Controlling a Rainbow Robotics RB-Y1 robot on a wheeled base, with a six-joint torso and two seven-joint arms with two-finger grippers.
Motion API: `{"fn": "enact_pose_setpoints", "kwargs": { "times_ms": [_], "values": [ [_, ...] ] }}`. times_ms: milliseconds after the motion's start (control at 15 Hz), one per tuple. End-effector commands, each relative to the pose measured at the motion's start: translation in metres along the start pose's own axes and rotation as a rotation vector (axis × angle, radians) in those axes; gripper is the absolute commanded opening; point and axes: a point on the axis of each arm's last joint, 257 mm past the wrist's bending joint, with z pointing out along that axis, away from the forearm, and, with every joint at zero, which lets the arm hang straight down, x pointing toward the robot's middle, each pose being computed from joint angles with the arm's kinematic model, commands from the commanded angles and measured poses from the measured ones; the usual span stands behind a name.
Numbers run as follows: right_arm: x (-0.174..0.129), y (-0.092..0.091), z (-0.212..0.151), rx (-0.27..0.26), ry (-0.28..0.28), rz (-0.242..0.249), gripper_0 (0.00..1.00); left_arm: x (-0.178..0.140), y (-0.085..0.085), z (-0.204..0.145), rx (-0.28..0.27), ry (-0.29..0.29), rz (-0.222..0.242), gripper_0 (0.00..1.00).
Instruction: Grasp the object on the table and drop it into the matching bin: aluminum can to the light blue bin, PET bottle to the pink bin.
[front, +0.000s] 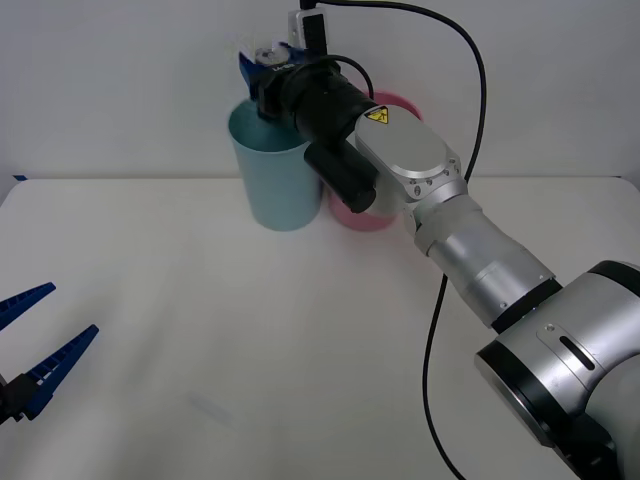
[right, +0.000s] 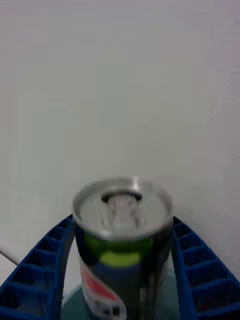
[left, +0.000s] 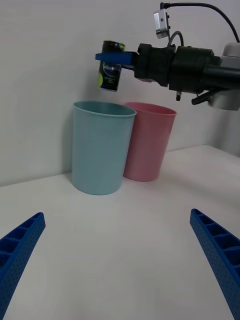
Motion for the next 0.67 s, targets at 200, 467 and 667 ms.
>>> {"fn": "enact_pose_setpoints", "kwargs": {
  "times_ms": [200, 467, 667],
  "values": [
    [0.001, 0.001, 0.000, -0.001, 0.001, -0.002, 1.00, 0.000, 0.000, 0.000, 0.000, 0.000, 0.000, 1.00],
    [-0.004, 0.003, -0.001, -0.010, -0.010, -0.012, 1.00, 0.000, 0.000, 0.000, 0.000, 0.000, 0.000, 1.00],
    [-0.006, 0.004, -0.017, -0.036, -0.035, -0.022, 1.00, 0.000, 0.000, 0.000, 0.000, 0.000, 0.000, 1.00]
  ]
}}
